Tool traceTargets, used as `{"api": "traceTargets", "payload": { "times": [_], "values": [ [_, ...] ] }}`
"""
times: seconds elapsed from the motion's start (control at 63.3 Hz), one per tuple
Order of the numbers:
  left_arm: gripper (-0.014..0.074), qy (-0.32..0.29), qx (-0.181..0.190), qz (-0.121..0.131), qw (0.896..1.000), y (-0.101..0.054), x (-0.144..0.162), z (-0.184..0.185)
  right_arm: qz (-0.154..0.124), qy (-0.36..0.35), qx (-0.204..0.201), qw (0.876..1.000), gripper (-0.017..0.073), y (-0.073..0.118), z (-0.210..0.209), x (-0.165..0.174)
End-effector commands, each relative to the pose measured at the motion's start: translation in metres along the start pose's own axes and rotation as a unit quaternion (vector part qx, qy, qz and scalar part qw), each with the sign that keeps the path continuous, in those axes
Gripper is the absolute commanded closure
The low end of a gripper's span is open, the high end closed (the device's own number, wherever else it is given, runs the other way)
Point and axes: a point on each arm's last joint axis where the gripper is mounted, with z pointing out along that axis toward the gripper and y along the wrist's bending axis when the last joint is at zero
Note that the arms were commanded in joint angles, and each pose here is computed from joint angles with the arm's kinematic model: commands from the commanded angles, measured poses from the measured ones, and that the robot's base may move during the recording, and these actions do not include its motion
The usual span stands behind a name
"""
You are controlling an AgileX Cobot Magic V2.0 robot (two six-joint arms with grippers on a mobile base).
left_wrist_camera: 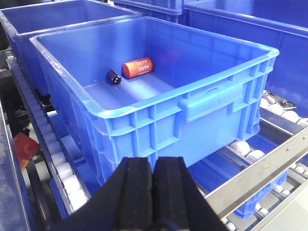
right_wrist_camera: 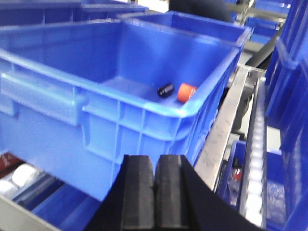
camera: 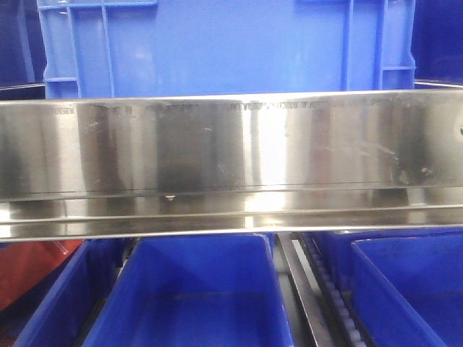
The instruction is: Place cylindrical capacitor in blue bin on shelf
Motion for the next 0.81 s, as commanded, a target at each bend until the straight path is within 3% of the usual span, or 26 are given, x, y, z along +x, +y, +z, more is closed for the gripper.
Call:
{"api": "traceTargets", "payload": {
  "times": [0.0, 0.616, 0.695, 0.79],
  "values": [
    [0.0704, -0.008, 0.000, -0.003, 1.000, 0.000, -0.001, -0.002, -0.004, -0.023, 0.008, 1.000, 0.0715, -0.001, -0.001, -0.003],
    [0.0704, -0.012, -0.003, -0.003, 1.000, 0.000, 0.001, -0.003, -0.004, -0.023, 0.008, 1.000, 0.0715, -0.001, -0.001, -0.003],
    [0.0704, -0.027, -0.010, -0.021, 0.999, 0.001, 0.008, -0.008, -0.004, -0.023, 0.008, 1.000, 0.0715, -0.001, -0.001, -0.003],
    [0.0704, -0.059, -0.045, -0.043, 0.996, 0.006, 0.026, -0.013, -0.004, -0.023, 0.008, 1.000, 0.0715, -0.001, -0.001, -0.003]
  ]
}}
